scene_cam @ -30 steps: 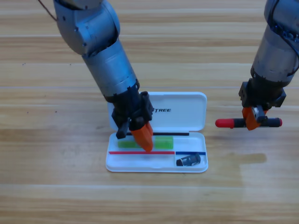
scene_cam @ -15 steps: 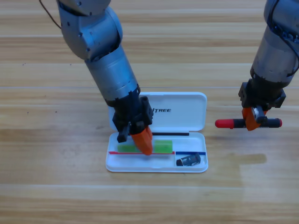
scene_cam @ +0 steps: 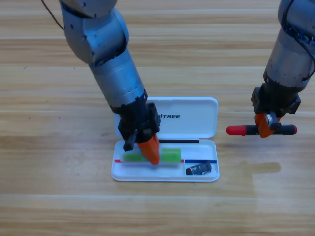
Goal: Clean up eraser and pencils
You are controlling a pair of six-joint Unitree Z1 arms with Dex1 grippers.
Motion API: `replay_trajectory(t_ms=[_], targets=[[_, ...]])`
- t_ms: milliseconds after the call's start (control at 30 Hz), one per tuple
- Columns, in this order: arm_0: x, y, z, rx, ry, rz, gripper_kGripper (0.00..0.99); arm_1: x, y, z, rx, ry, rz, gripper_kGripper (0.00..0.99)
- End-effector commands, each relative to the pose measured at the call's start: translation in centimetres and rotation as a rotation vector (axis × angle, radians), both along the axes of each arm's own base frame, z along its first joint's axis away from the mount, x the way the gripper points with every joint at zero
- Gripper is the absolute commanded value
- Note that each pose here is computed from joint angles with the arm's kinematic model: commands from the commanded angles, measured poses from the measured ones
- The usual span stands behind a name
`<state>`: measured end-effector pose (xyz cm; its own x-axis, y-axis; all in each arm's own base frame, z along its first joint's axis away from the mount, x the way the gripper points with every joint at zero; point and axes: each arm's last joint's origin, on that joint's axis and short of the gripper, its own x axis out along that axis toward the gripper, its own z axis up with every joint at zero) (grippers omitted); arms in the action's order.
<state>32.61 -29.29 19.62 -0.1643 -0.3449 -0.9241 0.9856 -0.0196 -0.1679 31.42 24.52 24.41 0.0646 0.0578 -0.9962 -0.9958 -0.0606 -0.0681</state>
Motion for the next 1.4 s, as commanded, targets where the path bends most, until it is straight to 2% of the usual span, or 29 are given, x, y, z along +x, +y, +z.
replay_trajectory(t_ms=[33,833,900,933,967,1400], targets=[[-0.96,-0.48,-1.45,0.036,0.039,-0.005,0.000,-1.54,0.28,0.32,-0.001,0.024,0.020,0.000],[-1.60,-0.76,-0.84,0.033,0.052,0.021,0.009,-1.78,0.28,0.51,-0.002,0.019,0.021,0.000],[-1.68,-0.69,-0.88,0.036,0.055,0.023,0.736,-1.78,0.28,0.51,-0.002,0.019,0.021,0.000],[-1.68,-0.69,-0.88,0.036,0.055,0.023,0.940,-1.76,0.30,0.55,-0.001,0.018,0.021,0.000],[-1.72,-0.66,-0.91,0.038,0.058,0.025,0.988,-1.81,0.32,0.51,-0.003,0.018,0.023,0.000],[-1.87,-0.68,-0.62,0.038,0.055,0.033,0.990,-2.02,0.61,0.73,0.002,0.012,0.029,0.000]])
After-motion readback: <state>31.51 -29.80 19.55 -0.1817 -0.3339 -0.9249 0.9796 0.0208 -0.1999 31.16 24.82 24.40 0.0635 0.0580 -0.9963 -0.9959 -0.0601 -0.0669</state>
